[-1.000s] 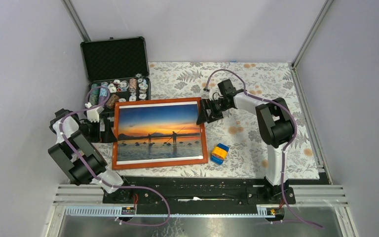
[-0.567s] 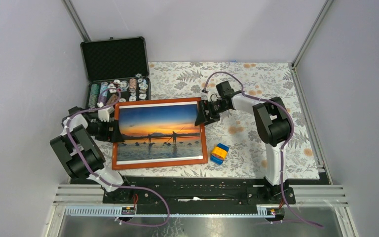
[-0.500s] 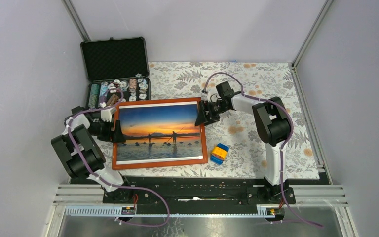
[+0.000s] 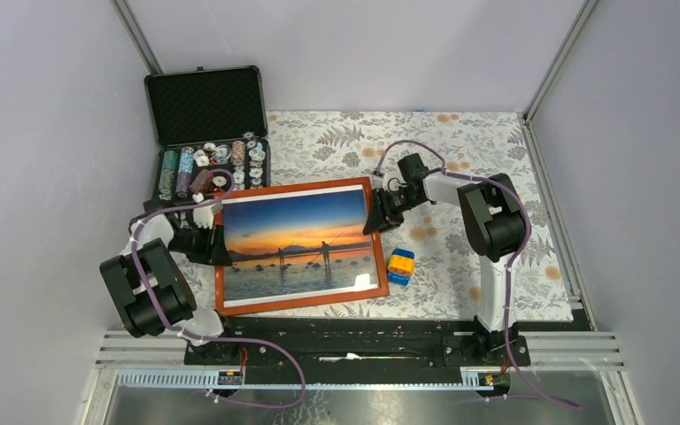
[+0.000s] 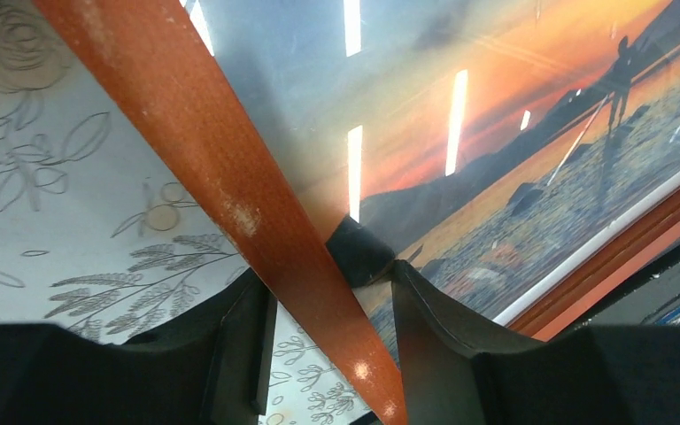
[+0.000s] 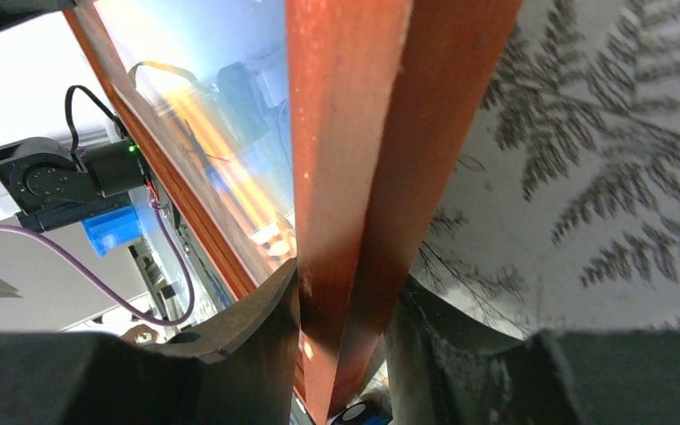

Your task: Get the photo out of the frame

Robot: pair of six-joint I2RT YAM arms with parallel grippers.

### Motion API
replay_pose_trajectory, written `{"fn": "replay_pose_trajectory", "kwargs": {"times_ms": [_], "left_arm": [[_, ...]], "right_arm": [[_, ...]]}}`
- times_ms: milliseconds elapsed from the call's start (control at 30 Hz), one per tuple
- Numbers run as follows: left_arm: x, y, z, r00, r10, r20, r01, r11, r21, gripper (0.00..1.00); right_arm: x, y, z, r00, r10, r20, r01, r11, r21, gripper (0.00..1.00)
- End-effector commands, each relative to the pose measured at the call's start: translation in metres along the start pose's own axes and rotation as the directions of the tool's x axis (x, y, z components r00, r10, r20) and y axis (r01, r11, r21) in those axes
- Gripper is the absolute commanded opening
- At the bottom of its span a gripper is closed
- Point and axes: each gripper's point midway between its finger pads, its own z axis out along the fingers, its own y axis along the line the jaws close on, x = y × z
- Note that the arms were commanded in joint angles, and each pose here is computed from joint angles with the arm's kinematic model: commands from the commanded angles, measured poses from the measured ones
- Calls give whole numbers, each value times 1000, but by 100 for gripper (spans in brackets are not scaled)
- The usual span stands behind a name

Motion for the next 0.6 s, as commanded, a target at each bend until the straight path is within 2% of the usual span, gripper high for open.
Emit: {"fn": "replay_pose_trajectory", "kwargs": {"times_ms": [0, 300, 567], "left_arm": [[-18, -16, 0, 979, 198, 40, -197, 980, -22, 40], [-18, -52, 15, 963, 271, 7, -271, 961, 53, 31], [-46, -90, 40, 940, 342, -17, -338, 935, 108, 28]], "right_arm": [[1, 13, -20, 998, -58, 17, 58, 998, -19, 34], [13, -23, -63, 999, -22, 35, 21, 999, 31, 21], [24, -48, -96, 997, 37, 64, -40, 998, 43, 16]]}}
